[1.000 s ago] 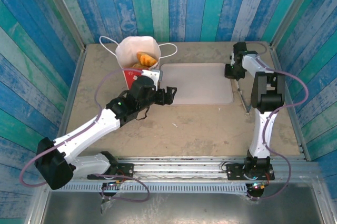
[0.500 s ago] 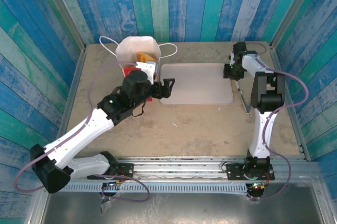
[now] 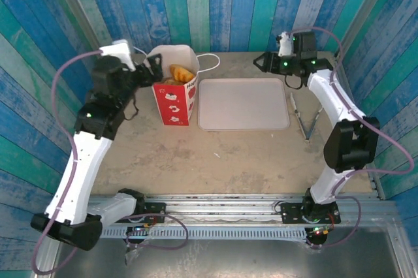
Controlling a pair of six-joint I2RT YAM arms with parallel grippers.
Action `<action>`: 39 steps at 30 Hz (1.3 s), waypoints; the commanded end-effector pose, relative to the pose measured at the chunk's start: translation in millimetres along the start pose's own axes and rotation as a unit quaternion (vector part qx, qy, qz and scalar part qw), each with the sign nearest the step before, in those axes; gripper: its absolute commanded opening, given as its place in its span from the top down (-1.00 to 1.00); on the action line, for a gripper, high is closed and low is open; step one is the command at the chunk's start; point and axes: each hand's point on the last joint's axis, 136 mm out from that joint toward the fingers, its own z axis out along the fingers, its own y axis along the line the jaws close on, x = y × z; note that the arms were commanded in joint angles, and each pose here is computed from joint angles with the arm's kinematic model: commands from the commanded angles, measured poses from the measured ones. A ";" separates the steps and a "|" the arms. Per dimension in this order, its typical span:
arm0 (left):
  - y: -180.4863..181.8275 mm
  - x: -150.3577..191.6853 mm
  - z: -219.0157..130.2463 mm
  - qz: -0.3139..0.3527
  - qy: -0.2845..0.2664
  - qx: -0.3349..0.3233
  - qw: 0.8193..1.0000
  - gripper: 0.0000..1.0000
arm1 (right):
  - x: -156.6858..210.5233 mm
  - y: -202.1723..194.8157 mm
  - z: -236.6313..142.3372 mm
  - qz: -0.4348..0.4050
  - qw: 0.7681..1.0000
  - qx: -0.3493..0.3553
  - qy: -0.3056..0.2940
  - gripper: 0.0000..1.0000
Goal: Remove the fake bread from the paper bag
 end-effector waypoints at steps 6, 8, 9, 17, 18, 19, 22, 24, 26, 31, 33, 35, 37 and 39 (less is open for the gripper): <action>82.6 -4.6 22.8 -0.144 0.032 0.048 0.988 -0.80 | -3.9 103.8 -4.1 0.016 0.982 -0.191 -0.009 -0.40; 100.4 -6.4 32.9 -0.176 0.027 0.070 0.982 -0.80 | -1.6 114.2 -2.9 0.018 0.979 -0.204 -0.003 -0.40; 107.1 -6.8 38.1 -0.196 0.023 0.083 0.977 -0.78 | -0.8 117.9 -2.4 0.022 0.978 -0.209 0.000 -0.39; 121.5 7.3 93.2 -0.263 0.067 0.187 0.944 -0.62 | 0.1 143.3 -0.1 0.038 0.971 -0.238 0.002 -0.35; 120.9 8.3 96.4 -0.274 0.069 0.199 0.938 -0.57 | 0.5 145.6 0.3 0.039 0.970 -0.240 0.004 -0.35; 120.1 8.4 99.3 -0.279 0.069 0.212 0.934 -0.53 | 1.5 148.2 1.5 0.039 0.969 -0.244 0.007 -0.35; 121.6 16.2 105.3 -0.292 0.076 0.224 0.927 -0.48 | 4.4 150.9 5.0 0.042 0.969 -0.243 0.010 -0.34; 121.6 22.6 108.8 -0.301 0.082 0.234 0.921 -0.43 | 5.1 150.5 8.1 0.045 0.969 -0.242 0.013 -0.32; 116.6 27.1 111.8 -0.304 0.091 0.252 0.914 -0.43 | 6.0 149.6 11.9 0.049 0.969 -0.241 0.016 -0.31; 108.1 34.0 122.4 -0.303 0.104 0.265 0.909 -0.26 | 7.9 145.6 22.6 0.064 0.970 -0.235 0.024 -0.28; 102.3 34.2 126.7 -0.306 0.108 0.277 0.904 -0.14 | 10.1 145.1 26.8 0.069 0.969 -0.235 0.029 -0.28; 97.8 33.1 129.4 -0.308 0.110 0.287 0.900 0.00 | 10.5 146.5 29.1 0.073 0.968 -0.236 0.032 -0.27; 96.1 32.2 130.2 -0.310 0.108 0.291 0.898 0.11 | 12.5 147.9 32.3 0.076 0.967 -0.239 0.039 -0.26; 97.1 33.3 131.2 -0.311 0.108 0.290 0.899 0.22 | 14.7 150.4 34.5 0.077 0.967 -0.240 0.043 -0.25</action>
